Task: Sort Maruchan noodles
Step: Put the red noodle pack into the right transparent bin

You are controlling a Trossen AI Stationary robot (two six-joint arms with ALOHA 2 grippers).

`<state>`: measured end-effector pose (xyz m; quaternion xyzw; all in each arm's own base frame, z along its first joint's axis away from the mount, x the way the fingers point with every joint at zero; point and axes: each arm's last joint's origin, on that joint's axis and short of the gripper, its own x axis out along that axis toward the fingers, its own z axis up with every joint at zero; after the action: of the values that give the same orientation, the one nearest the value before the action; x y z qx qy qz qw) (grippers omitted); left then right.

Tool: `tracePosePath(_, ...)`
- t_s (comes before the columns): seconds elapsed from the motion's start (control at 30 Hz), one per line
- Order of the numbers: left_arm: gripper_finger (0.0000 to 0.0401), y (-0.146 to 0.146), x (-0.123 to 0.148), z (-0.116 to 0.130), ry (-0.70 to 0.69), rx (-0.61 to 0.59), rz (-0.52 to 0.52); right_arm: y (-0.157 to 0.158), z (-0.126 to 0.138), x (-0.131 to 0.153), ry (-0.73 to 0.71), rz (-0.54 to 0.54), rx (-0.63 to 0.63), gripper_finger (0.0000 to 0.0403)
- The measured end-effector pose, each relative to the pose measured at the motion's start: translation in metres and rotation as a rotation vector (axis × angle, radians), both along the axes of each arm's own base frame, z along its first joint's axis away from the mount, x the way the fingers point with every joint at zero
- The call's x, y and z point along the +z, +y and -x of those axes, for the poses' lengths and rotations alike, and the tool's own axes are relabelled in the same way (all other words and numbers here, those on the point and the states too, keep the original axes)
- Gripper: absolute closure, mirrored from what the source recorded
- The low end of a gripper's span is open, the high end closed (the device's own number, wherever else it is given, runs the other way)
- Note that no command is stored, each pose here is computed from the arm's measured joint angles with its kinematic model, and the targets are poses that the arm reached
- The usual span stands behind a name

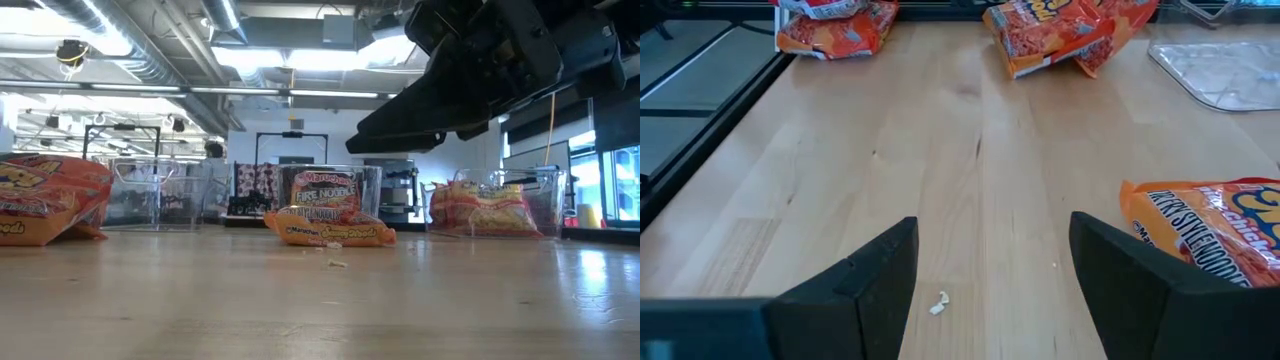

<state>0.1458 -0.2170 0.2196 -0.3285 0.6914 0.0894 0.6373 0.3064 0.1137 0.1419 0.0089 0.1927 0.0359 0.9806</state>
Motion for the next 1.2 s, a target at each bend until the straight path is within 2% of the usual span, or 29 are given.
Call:
tracePosePath(0.13, 0.0186, 0.001, -0.012, 0.0, -0.022, 0.002, 0.016, 0.0, 0.0, 0.0, 0.0, 0.0, 0.0, 0.0164)
tracePosePath(0.23, 0.0186, 0.006, -0.022, 0.004, 0.005, 0.002, -0.019, 0.0, 0.0, 0.0, 0.0, 0.0, 0.0, 0.0164)
tracePosePath(0.4, 0.0201, 0.005, -0.026, 0.002, -0.013, -0.007, 0.014, 0.0, 0.0, 0.0, 0.0, 0.0, 0.0, 0.0164)
tracePosePath(0.57, 0.0266, 0.006, -0.031, 0.002, -0.031, -0.02, 0.03, -0.001, 0.0, 0.0, -0.004, 0.01, -0.026, 0.0164)
tracePosePath(0.8, 0.0387, 0.007, -0.033, 0.002, -0.048, -0.064, 0.029, -0.001, 0.0, 0.0, -0.004, 0.01, -0.026, 0.0164)
tracePosePath(1.0, 0.0396, 0.014, -0.03, -0.009, -0.067, -0.039, 0.012, -0.001, 0.0, 0.0, -0.004, 0.01, -0.026, 0.0164)
tracePosePath(1.2, 0.0399, 0.026, -0.005, -0.038, -0.185, -0.03, -0.051, -0.001, 0.0, 0.0, -0.004, 0.009, -0.026, 0.0164)
